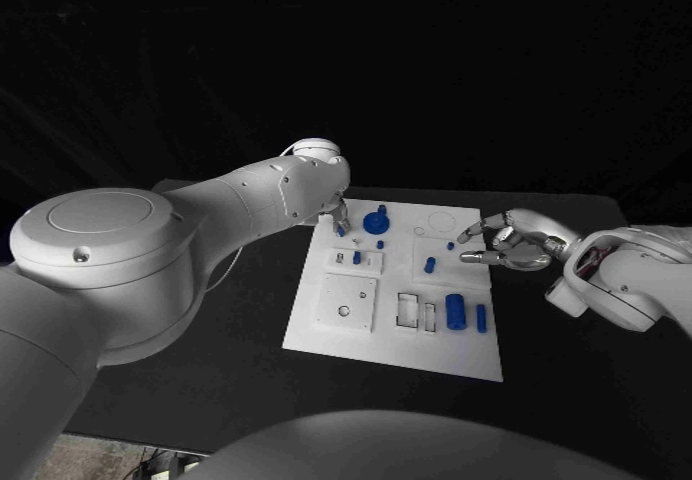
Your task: Assemble the parts on the task board
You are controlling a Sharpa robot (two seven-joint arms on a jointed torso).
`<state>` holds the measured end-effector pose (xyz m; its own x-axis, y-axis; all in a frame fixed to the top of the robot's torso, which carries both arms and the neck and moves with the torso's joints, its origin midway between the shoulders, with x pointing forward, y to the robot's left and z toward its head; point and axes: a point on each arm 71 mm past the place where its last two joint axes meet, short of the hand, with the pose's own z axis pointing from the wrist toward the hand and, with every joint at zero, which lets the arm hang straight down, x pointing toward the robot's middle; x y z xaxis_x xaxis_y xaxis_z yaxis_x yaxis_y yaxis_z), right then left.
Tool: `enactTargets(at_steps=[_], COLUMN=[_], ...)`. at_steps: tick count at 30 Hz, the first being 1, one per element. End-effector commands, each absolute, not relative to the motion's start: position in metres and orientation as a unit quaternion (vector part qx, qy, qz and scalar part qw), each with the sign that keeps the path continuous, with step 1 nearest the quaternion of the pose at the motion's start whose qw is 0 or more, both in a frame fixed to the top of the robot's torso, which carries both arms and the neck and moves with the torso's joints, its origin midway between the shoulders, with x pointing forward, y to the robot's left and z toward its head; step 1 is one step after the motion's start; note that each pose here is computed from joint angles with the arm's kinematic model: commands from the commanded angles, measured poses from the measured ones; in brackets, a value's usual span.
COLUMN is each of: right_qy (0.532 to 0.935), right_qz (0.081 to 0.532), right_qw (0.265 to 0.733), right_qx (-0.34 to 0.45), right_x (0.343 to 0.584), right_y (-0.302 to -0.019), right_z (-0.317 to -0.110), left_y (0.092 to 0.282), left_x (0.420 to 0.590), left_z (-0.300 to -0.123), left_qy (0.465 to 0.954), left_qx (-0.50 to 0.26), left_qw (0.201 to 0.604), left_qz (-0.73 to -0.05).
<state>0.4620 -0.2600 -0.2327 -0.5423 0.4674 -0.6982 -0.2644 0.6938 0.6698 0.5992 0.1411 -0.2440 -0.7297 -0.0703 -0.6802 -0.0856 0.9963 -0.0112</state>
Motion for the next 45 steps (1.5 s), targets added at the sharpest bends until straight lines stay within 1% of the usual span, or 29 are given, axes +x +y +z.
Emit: enactTargets(at_steps=[1,17,20,25,26,30,33,39,45], right_qy=[0.794,0.793,0.793,0.793,0.793,0.794,0.795,0.796,0.797], right_qz=[0.387,0.385,0.384,0.383,0.382,0.381,0.380,0.380,0.380], right_qw=[0.465,0.467,0.468,0.469,0.469,0.468,0.468,0.467,0.464], right_qx=[0.064,0.067,0.067,0.068,0.069,0.069,0.070,0.071,0.072], right_x=[0.461,0.462,0.462,0.463,0.463,0.463,0.464,0.463,0.462], right_y=[-0.259,-0.261,-0.262,-0.263,-0.264,-0.265,-0.265,-0.266,-0.267], right_z=[-0.234,-0.234,-0.234,-0.234,-0.234,-0.235,-0.236,-0.238,-0.241], left_y=[0.140,0.143,0.144,0.145,0.146,0.148,0.149,0.145,0.140], left_x=[0.599,0.598,0.598,0.597,0.596,0.591,0.585,0.571,0.562], left_z=[-0.244,-0.244,-0.240,-0.226,-0.220,-0.207,-0.203,-0.203,-0.207], left_qy=[0.930,0.926,0.926,0.925,0.925,0.927,0.931,0.939,0.940], left_qx=[-0.040,-0.041,-0.038,-0.029,-0.027,-0.025,-0.028,-0.034,-0.032], left_qw=[0.366,0.374,0.375,0.378,0.379,0.375,0.363,0.341,0.339], left_qz=[0.013,0.018,0.022,0.028,0.029,0.024,0.018,0.006,0.000])
